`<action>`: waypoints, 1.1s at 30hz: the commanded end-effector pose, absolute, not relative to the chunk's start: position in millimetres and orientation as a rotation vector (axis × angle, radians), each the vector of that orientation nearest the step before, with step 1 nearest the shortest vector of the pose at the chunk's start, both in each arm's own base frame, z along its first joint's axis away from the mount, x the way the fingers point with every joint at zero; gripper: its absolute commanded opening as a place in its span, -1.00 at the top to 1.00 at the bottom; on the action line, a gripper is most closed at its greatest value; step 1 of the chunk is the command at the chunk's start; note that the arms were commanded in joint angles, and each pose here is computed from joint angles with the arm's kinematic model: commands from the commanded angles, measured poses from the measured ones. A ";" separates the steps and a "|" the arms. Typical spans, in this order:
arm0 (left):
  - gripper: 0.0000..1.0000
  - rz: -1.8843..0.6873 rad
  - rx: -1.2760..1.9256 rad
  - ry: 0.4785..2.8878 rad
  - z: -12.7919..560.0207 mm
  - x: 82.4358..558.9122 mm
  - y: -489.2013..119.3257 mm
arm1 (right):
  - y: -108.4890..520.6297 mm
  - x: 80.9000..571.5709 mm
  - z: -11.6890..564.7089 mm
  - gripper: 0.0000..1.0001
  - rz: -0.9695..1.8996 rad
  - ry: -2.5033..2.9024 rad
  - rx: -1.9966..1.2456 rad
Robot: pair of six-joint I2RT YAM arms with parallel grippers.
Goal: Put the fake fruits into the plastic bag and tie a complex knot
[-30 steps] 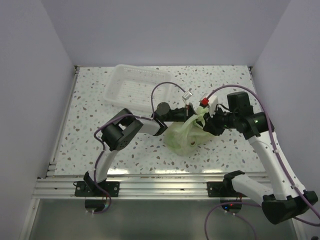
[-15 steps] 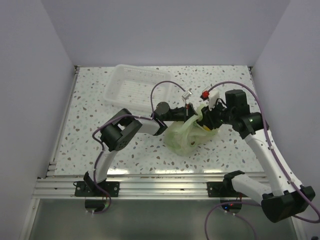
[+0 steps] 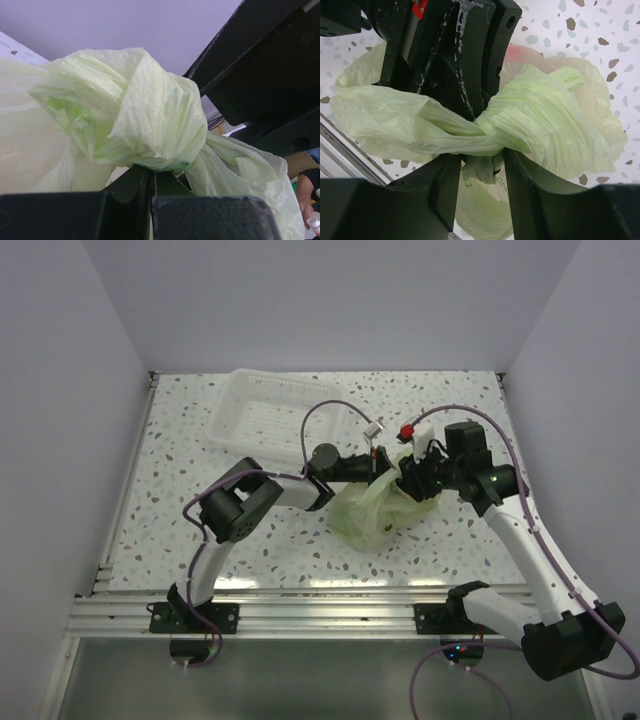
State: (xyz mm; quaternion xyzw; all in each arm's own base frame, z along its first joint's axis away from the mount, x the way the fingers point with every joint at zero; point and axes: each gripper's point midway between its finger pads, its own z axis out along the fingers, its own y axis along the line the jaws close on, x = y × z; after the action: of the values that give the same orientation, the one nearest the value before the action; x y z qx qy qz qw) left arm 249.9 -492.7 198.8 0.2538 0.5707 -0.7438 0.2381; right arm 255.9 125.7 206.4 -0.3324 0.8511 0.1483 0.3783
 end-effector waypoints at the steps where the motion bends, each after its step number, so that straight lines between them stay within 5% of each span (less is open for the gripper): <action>1: 1.00 -1.994 0.776 1.313 253.4 241.7 -482.5 | 122.2 258.7 198.1 0.17 0.343 2.174 -0.855; 7: 0.99 -1.924 0.834 1.316 253.6 239.7 -482.3 | 126.3 252.9 202.4 0.99 0.361 2.084 -0.908; 15: 0.77 -1.714 0.929 1.367 245.6 243.5 -471.0 | 149.5 253.7 211.6 1.00 0.453 1.830 -0.958; 22: 0.30 -1.423 0.999 1.452 232.0 259.5 -445.7 | 160.8 253.8 217.3 1.00 0.515 1.704 -0.965; 33: 0.10 -1.263 1.067 1.413 241.7 262.5 -379.9 | 161.0 257.9 225.4 1.00 0.648 1.576 -0.986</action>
State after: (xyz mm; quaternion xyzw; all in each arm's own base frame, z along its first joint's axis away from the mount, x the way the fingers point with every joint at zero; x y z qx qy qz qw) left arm 264.5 -400.9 227.9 0.4002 0.6082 -0.5245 0.4414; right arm 256.8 153.9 205.2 -0.3962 0.7105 0.2487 0.5257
